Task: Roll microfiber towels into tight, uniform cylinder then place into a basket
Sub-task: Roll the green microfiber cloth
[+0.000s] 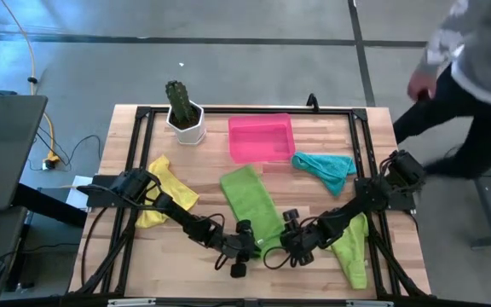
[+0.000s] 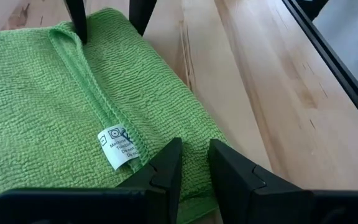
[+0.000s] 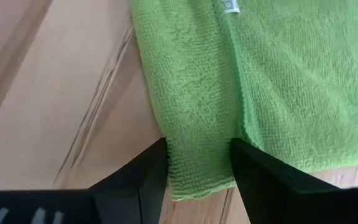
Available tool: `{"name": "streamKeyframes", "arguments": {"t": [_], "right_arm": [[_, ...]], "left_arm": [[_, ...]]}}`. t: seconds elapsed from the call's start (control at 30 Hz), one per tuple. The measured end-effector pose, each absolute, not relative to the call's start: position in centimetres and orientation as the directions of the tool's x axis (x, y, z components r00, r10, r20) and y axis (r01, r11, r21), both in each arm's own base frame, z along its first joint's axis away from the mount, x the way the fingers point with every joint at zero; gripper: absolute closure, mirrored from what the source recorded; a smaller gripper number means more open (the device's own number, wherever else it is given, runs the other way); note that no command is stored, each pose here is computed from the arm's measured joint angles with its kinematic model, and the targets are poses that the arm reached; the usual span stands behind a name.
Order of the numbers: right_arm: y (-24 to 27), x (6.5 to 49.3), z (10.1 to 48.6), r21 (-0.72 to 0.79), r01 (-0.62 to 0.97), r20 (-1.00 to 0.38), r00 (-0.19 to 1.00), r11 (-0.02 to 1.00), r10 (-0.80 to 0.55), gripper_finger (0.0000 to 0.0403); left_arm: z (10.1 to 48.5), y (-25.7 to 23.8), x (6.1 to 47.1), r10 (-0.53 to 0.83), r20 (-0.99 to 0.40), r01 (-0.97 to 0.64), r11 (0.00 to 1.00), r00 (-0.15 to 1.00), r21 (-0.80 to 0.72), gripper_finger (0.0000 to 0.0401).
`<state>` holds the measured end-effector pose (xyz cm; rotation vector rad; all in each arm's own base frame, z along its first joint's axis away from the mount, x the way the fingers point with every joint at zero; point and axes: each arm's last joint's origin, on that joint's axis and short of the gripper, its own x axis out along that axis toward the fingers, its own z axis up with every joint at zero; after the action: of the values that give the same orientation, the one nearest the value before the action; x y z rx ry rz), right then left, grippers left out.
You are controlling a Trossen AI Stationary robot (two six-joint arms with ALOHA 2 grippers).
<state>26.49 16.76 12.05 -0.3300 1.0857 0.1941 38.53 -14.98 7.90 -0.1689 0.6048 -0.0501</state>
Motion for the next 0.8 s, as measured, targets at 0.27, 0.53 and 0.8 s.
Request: {"name": "streamKeyframes", "arguments": {"t": [0.27,0.53,0.8], "right_arm": [[16.8,26.4,11.9,-0.090,-0.189,-0.896,0.443,0.978,0.003,0.0260],[16.9,26.4,11.9,0.008,-0.065,-0.902,0.431,0.998,0.035,0.0355],[17.1,26.6,11.9,0.156,0.155,-0.893,0.444,0.975,0.073,0.0396]], "left_arm": [[7.9,-15.0,38.5,-0.098,-0.558,0.005,0.986,0.824,-0.165,0.0323],[8.6,-15.4,39.2,-0.112,-0.545,0.069,0.993,0.831,-0.099,0.0286],[10.2,-16.3,40.3,-0.131,-0.499,0.130,0.991,0.856,-0.037,0.0251]]}}
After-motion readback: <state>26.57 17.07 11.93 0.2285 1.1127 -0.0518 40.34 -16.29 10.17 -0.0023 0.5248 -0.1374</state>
